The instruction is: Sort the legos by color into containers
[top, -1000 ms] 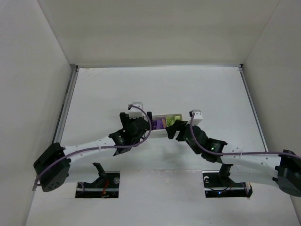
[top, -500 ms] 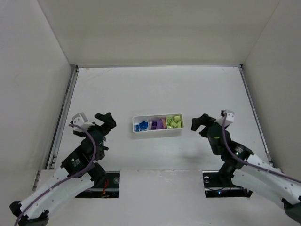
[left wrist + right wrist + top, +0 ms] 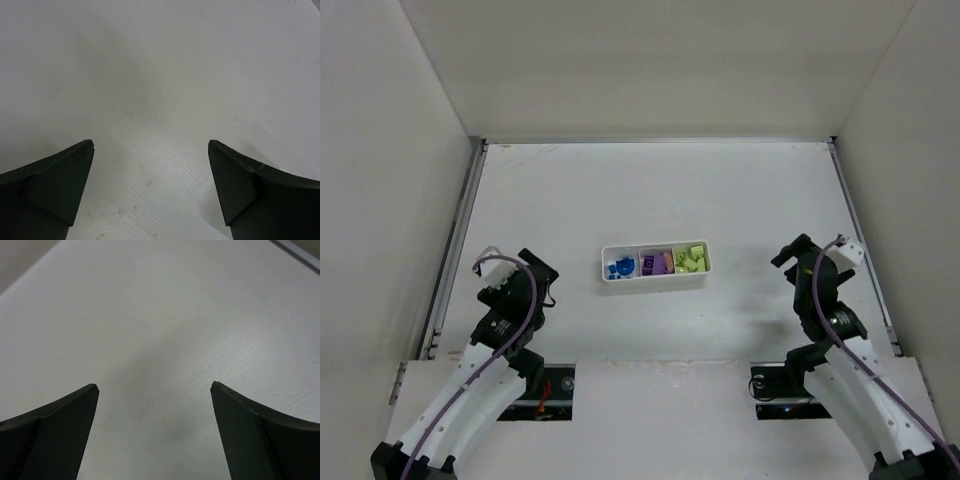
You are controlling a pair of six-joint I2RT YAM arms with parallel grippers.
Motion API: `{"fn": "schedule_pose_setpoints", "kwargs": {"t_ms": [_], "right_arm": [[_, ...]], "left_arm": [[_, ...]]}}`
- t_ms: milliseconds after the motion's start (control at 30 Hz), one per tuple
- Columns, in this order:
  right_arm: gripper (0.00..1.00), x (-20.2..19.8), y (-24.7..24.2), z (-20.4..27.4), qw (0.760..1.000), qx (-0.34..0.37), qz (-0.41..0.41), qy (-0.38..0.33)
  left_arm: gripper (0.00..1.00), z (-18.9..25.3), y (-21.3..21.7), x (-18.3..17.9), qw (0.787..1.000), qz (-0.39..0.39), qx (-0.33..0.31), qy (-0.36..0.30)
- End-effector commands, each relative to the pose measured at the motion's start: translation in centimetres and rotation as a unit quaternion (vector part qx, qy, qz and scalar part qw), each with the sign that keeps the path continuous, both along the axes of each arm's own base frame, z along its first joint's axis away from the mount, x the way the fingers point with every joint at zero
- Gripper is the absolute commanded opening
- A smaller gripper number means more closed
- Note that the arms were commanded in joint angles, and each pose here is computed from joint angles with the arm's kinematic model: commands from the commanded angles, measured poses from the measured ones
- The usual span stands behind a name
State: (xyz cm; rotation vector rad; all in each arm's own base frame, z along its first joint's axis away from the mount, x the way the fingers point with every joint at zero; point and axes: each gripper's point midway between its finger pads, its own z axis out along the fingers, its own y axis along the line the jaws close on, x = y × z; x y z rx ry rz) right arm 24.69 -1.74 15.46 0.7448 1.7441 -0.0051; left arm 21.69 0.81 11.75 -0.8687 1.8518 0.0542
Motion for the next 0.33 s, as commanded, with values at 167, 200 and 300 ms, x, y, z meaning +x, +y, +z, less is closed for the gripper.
{"fn": "schedule_pose_setpoints", "kwargs": {"t_ms": [167, 200, 300], "right_arm": [[1.00, 3.1, 0.2, 3.4, 0.998, -0.027, 0.029, -0.043], [1.00, 3.3, 0.0, 3.5, 0.998, -0.031, 0.028, -0.046], [1.00, 3.6, -0.7, 3.3, 0.998, -0.045, 0.021, -0.040]], "left_arm": [[1.00, -0.4, -1.8, 0.7, 0.997, -0.045, -0.051, -0.032], [1.00, -0.4, -2.0, 0.7, 0.997, -0.050, -0.048, -0.031], [1.00, -0.6, -2.0, 0.8, 0.998, -0.052, -0.041, -0.022]]}}
